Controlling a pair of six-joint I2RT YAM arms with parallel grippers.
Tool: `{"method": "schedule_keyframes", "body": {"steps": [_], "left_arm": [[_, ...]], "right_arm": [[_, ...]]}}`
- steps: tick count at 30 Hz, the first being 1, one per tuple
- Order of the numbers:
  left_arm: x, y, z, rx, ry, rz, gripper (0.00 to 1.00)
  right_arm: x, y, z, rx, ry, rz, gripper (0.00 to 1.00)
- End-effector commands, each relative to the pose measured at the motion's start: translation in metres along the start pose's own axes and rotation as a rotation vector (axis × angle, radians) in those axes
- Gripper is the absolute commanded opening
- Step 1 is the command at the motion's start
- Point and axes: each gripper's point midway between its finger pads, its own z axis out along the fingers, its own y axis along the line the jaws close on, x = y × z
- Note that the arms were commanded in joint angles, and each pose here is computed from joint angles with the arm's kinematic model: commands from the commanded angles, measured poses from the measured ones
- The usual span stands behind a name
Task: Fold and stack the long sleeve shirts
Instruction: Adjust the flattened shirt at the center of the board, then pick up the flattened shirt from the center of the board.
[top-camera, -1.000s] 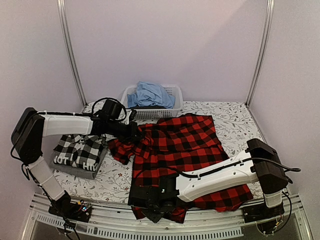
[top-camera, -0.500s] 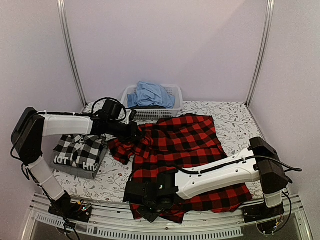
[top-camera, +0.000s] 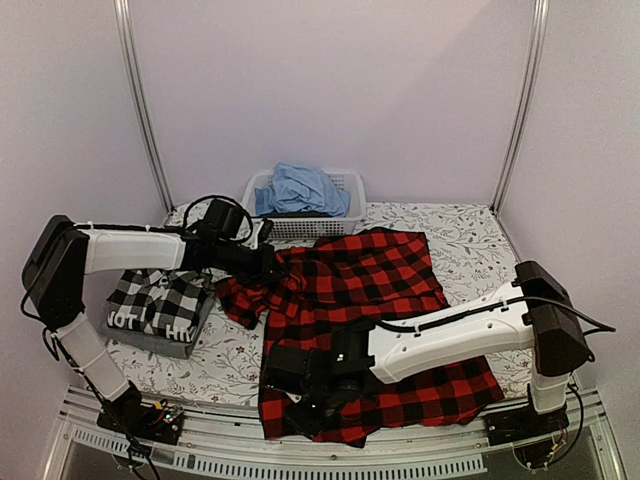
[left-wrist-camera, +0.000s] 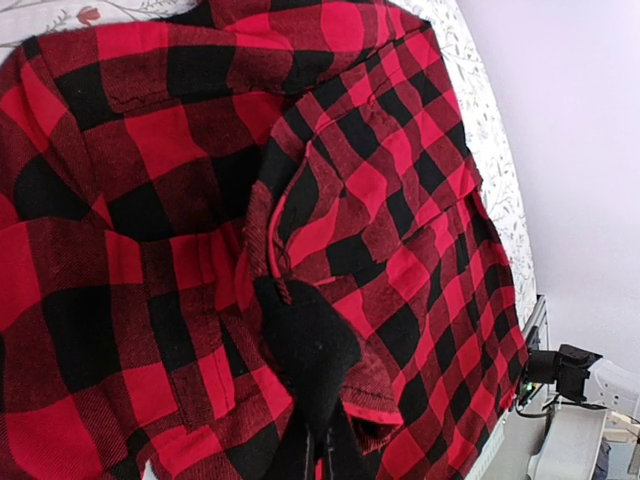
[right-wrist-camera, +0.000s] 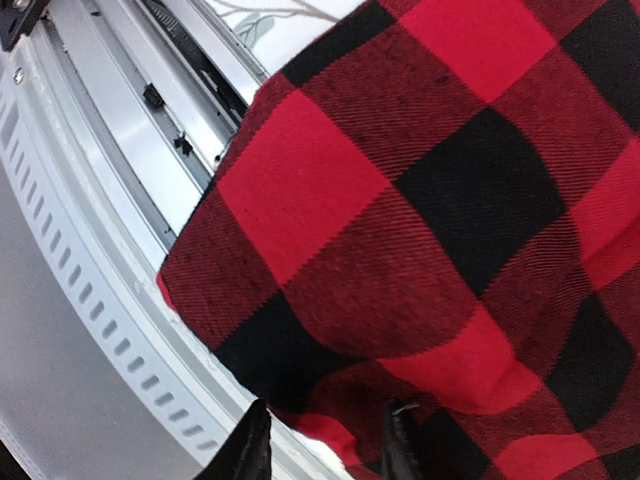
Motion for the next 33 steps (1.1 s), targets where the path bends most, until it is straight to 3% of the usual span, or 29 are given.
{"method": "schedule_keyframes", "body": {"steps": [1,6,13,19,25,33], "left_arm": [[-0.020,-0.021,-0.017,0.055,-0.055,0.052,0.00],[-0.036,-0.043,-0.030,0.105,-0.096,0.083,0.00],[-0.056,-0.071,-0.049,0.153,-0.149,0.136,0.00],[-0.087,-0.086,-0.077,0.121,-0.266,0.180,0.00],[-0.122,-0.069,-0.109,-0.003,-0.374,0.152,0.00],[-0.152,-0.026,-0.138,-0.090,-0.436,0.088,0.00]], "right_arm": [[-0.016,-0.022,-0.049,0.002,-0.128,0.102,0.43],[0.001,-0.083,-0.074,0.088,-0.187,0.318,0.46],[0.066,-0.192,-0.097,0.269,-0.208,0.680,0.47],[0.112,-0.237,-0.125,0.352,-0.252,0.883,0.47],[0.130,-0.251,-0.142,0.390,-0.273,0.950,0.48],[0.133,-0.256,-0.142,0.434,-0.227,0.913,0.49]]}}
